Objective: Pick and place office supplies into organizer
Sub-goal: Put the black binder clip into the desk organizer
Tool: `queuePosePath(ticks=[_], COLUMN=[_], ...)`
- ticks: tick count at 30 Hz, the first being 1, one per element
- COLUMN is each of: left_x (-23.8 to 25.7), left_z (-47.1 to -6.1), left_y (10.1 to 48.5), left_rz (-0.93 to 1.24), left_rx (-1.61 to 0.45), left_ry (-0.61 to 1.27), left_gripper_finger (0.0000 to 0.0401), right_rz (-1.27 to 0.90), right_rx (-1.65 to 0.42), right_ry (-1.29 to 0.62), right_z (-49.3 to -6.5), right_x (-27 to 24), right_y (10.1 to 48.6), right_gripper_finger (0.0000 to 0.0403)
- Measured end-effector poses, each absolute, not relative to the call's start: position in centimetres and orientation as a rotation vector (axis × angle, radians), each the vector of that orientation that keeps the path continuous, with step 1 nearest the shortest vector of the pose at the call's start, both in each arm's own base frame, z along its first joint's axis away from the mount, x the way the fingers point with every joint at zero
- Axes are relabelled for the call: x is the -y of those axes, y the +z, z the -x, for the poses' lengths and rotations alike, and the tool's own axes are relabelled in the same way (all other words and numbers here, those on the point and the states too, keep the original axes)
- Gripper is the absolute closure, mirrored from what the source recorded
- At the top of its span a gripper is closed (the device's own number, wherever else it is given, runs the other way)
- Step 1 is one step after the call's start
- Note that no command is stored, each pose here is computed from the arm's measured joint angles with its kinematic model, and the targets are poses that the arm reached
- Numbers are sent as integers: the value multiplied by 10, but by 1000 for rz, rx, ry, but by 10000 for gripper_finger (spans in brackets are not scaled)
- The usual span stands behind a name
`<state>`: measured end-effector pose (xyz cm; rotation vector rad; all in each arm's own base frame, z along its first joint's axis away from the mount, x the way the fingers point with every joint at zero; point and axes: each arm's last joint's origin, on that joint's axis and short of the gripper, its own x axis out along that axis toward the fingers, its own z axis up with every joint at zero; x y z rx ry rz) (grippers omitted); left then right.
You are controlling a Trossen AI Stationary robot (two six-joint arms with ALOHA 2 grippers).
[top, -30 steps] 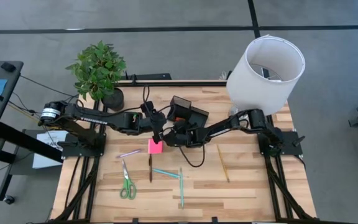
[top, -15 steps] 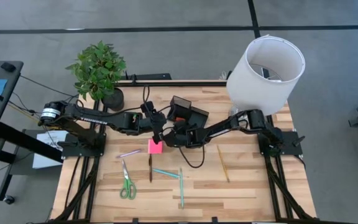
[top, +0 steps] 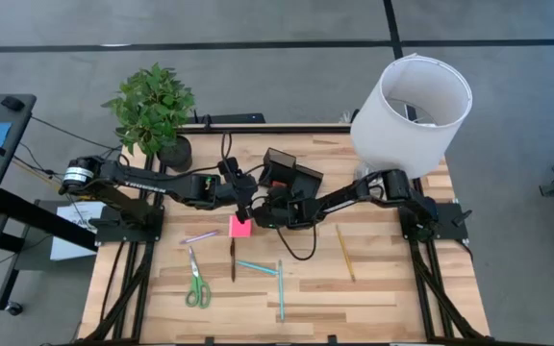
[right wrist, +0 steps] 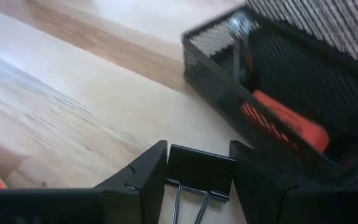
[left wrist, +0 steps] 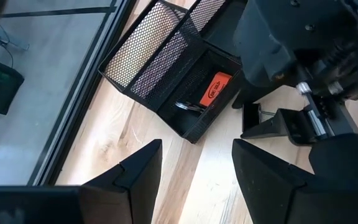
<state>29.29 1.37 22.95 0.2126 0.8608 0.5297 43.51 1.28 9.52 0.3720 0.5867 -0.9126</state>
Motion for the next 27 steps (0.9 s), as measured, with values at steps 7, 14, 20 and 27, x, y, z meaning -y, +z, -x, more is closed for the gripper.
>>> queuePosePath(ticks=[7, 14, 20, 27], left_x=[-14, -15, -13, -7], left_z=[-290, -289, -285, -269], left_y=[232, 233, 246, 279], left_rz=[-197, -174, -84, -80], left_rx=[-862, -854, -791, -656], left_ry=[533, 557, 592, 634], left_gripper_finger=[211, 211, 211, 211], right_rz=[-268, -193, -170, -114], right_rx=[-578, -589, -576, -585], right_ry=[-904, -992, -1038, -1079], right_z=[-444, -437, -433, -432], right_x=[-13, -5, 8, 28], right_y=[108, 121, 138, 144], right_gripper_finger=[267, 245, 266, 246])
